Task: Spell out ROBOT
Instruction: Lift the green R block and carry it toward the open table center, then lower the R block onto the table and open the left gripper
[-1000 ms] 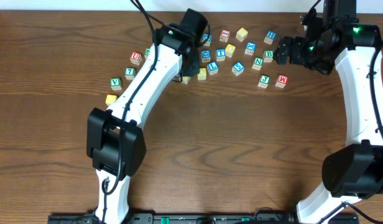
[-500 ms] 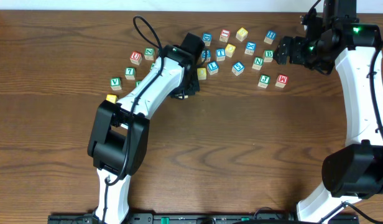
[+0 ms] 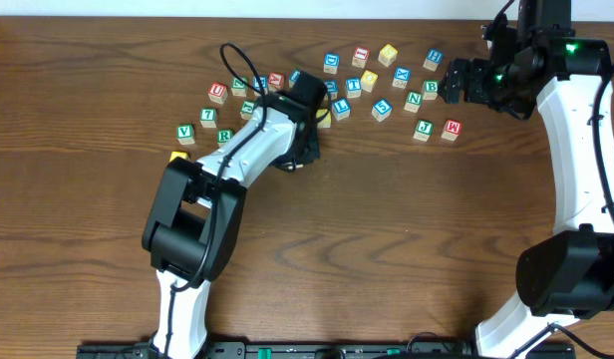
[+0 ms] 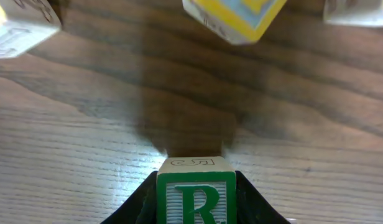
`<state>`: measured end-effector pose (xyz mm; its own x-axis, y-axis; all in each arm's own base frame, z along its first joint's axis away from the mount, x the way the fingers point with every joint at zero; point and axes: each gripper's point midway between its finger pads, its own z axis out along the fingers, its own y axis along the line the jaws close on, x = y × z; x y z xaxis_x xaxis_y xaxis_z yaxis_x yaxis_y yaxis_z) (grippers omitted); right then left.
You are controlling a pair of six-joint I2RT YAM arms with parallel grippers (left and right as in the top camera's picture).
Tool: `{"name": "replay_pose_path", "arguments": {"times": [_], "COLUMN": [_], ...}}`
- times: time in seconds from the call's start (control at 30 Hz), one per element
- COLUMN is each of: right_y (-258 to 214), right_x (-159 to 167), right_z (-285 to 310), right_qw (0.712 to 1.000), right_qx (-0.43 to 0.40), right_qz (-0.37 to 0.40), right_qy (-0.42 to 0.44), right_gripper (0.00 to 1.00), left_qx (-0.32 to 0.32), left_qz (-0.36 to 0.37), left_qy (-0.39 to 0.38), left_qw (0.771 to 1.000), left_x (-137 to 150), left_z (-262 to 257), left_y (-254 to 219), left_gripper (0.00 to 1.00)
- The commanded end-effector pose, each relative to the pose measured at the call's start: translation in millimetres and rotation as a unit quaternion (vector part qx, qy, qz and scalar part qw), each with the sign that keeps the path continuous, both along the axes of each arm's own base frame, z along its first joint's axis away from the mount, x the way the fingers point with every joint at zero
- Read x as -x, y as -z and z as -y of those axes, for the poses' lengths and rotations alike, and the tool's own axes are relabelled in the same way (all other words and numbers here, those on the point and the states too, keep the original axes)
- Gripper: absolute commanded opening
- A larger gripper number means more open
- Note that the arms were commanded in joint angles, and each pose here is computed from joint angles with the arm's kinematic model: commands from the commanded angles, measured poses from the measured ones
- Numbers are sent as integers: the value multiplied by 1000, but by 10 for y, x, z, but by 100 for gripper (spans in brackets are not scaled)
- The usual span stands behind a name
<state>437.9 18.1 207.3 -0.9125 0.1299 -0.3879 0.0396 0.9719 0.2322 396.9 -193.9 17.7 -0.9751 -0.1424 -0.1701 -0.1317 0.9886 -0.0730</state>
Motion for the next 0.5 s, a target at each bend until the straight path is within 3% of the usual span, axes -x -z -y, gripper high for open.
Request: {"name": "replay_pose_path", "arguments": {"times": [0.0,0.37,0.47], "right_y": [-12,-12,-12], "right_x": [-7,-7,-7], "right_z": [-16,-16,-16], "right_qw": [1000,1000,1000], "right_qx": [4,4,4], "right_qz": [3,3,3], "right_qy": [-7,-7,-7], "right_gripper": [99,99,99], "left_qx": [-9,-12,-11], "left_qz": [-4,-2,-1], "left_qy": [17,37,37], "left_qw": [1000,999,999], "left_x": [25,18,13], "left_z": [-5,-3,0], "left_y": [67,70,75], "left_gripper": [28,29,36]}}
